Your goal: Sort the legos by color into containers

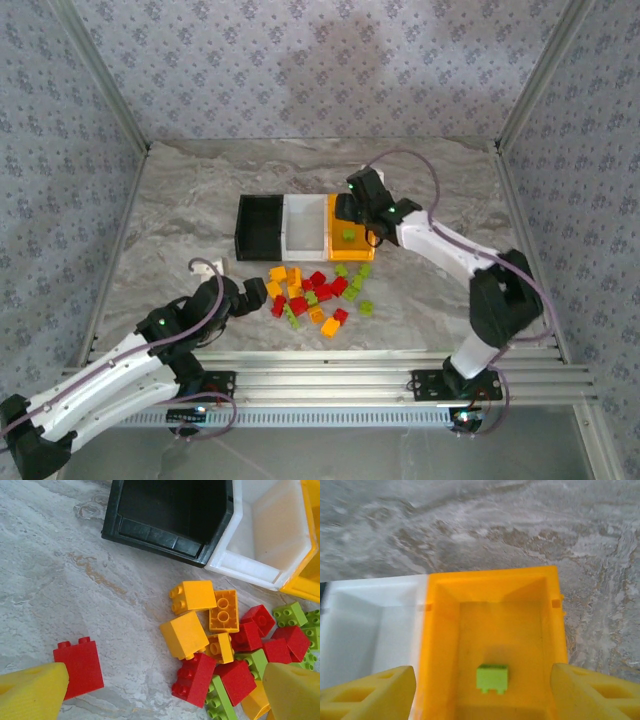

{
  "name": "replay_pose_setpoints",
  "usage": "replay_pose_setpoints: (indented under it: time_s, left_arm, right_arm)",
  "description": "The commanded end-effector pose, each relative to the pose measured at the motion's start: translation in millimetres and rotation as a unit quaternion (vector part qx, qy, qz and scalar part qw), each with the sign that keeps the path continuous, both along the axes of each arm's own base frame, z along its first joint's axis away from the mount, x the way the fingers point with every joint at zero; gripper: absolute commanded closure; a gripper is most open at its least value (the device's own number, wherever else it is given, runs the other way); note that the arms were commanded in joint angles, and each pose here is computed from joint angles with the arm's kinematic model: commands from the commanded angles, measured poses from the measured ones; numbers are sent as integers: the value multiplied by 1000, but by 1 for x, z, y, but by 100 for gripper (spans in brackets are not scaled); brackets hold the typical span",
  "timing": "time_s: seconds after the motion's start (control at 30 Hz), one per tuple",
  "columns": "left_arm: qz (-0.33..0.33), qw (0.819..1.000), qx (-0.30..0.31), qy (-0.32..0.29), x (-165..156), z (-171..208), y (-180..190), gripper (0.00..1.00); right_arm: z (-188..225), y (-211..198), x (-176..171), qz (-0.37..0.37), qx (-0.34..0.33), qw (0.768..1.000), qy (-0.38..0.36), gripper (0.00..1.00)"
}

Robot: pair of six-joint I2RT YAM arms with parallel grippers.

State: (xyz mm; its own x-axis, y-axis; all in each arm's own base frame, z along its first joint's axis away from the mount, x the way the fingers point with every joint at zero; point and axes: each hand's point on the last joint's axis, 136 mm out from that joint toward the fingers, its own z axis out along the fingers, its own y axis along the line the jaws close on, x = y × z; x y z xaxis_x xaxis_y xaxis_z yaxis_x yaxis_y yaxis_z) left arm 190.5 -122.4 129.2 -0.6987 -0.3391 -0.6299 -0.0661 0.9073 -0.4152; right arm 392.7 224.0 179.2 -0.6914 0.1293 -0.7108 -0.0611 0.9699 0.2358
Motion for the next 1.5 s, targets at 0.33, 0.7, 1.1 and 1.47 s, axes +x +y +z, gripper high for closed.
replay_pose_setpoints:
  time_s: [0.33,0.7,1.1,1.47]
  left_arm:
    - [25,999,17,-22,5,39,17,0]
    - [15,994,72,82,13,-13,17,0]
    - [66,982,60,168,17,-95,24,21]
    - [60,979,63,182,14,-105,22,60]
  right_arm:
    - [27,-16,-125,16,25,995,-95,12]
    - [-24,-40,-169,36,60,996,-62,3]
    - [-27,-43,-171,42,56,996,-57,4]
    - [-26,-47,-167,24,60,996,-60,4]
